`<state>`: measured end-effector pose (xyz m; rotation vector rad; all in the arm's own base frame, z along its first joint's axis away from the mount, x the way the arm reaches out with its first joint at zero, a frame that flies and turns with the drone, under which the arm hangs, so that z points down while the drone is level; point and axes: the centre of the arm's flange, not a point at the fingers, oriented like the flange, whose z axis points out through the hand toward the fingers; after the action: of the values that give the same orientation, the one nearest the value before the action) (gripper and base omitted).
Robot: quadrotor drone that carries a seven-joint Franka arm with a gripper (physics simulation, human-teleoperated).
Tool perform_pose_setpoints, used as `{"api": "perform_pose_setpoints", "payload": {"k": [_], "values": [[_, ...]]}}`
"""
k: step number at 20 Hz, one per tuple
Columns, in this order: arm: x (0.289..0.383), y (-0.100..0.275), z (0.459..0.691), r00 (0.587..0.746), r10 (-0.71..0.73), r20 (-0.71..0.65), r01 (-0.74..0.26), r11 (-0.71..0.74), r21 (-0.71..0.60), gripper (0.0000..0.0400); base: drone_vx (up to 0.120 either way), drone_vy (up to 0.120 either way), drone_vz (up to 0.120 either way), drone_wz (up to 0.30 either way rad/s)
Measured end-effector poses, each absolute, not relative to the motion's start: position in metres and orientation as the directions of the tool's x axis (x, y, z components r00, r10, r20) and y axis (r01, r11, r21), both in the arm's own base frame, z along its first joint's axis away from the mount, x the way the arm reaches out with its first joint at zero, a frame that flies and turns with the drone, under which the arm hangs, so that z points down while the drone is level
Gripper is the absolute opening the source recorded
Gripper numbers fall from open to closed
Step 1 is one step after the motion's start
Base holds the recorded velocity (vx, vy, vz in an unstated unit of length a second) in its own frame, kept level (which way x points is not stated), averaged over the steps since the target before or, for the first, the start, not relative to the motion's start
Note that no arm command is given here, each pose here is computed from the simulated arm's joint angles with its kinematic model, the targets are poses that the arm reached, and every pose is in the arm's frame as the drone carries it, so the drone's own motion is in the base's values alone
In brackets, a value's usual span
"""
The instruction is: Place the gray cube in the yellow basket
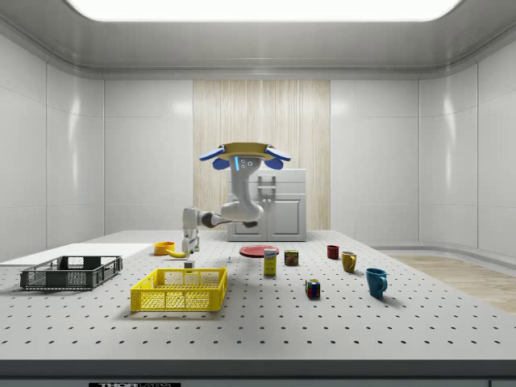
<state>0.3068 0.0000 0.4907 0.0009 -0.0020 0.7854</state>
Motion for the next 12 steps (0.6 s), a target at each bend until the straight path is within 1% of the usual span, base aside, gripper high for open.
{"api": "perform_pose_setpoints", "payload": {"k": [3,12], "values": [[0.3068,0.000,0.496,0.707,0.707,0.002,-0.707,0.707,0.000,0.0400,0.000,0.000,0.000,0.000],[0.3068,0.000,0.526,0.707,0.707,0.002,-0.707,0.707,0.000,0.0400,0.000,0.000,0.000,0.000]]}}
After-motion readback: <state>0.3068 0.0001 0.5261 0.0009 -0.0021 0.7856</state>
